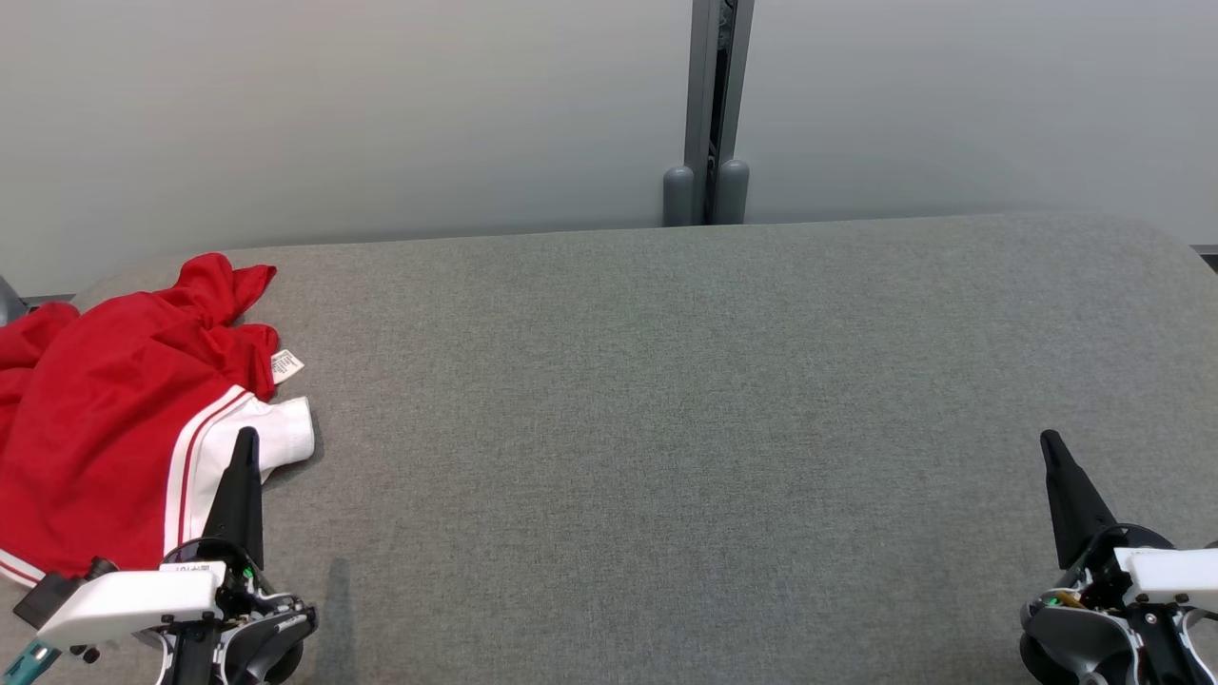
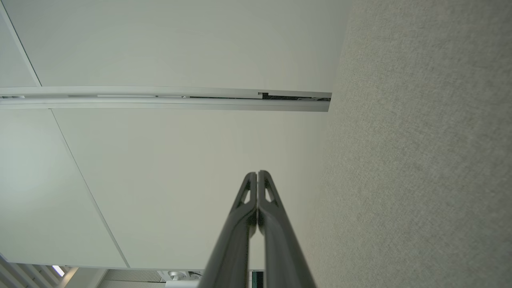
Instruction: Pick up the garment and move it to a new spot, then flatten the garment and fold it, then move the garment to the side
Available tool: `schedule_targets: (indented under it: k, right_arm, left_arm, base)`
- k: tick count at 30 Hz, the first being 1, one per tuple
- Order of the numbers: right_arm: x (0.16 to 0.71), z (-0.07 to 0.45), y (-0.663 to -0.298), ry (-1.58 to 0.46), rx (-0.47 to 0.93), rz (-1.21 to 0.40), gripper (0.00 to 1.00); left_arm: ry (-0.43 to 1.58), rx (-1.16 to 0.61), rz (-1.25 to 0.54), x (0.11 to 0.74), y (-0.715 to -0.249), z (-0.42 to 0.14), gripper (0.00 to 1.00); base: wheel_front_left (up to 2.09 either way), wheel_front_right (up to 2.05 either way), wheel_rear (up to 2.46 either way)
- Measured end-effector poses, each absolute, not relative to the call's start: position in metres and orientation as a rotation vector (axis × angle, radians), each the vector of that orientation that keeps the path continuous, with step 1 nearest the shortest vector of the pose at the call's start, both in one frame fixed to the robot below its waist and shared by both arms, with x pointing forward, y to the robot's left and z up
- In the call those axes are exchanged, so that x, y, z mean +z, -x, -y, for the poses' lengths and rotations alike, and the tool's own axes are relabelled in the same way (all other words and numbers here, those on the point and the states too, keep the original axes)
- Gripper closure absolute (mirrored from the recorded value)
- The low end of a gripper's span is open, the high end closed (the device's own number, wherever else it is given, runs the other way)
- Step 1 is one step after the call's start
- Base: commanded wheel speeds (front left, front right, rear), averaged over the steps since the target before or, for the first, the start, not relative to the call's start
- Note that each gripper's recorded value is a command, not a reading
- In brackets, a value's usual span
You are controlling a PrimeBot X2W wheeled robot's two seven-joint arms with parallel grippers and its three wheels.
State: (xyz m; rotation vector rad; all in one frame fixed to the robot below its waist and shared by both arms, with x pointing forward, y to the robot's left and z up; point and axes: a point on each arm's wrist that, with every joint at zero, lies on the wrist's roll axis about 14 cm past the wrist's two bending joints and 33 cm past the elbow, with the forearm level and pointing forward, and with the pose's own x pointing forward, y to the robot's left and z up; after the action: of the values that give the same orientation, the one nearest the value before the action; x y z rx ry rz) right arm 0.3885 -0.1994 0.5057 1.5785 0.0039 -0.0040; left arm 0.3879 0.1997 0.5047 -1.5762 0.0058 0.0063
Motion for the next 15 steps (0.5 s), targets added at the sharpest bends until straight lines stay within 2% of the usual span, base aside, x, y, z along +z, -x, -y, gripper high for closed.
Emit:
schedule_targets:
  k: [4,5,11,15]
  right_arm:
    - [0.505,0.199,-0.388,-1.579,-0.005,-0.005,1.0]
    - [0.502,0.199,-0.387,-1.582,-0.013,-0.012,0.0]
    - [0.472,0.194,-0.372,-1.603,-0.083,-0.079,0.0]
    - [0.477,0.191,-0.373,-1.595,-0.073,-0.069,0.0]
  left_arm:
    - [1.577,0.008,-0.007,0.504,-0.388,-0.2,1.0]
    - [1.579,0.015,-0.015,0.501,-0.387,-0.199,0.0]
    - [1.597,0.096,-0.09,0.468,-0.369,-0.195,0.0]
    - [1.595,0.095,-0.084,0.469,-0.37,-0.192,0.0]
  base:
    - [0.0,0.0,0.0]
    - [0.0,0.0,0.0]
    - [0.0,0.0,0.0]
    - [0.0,0.0,0.0]
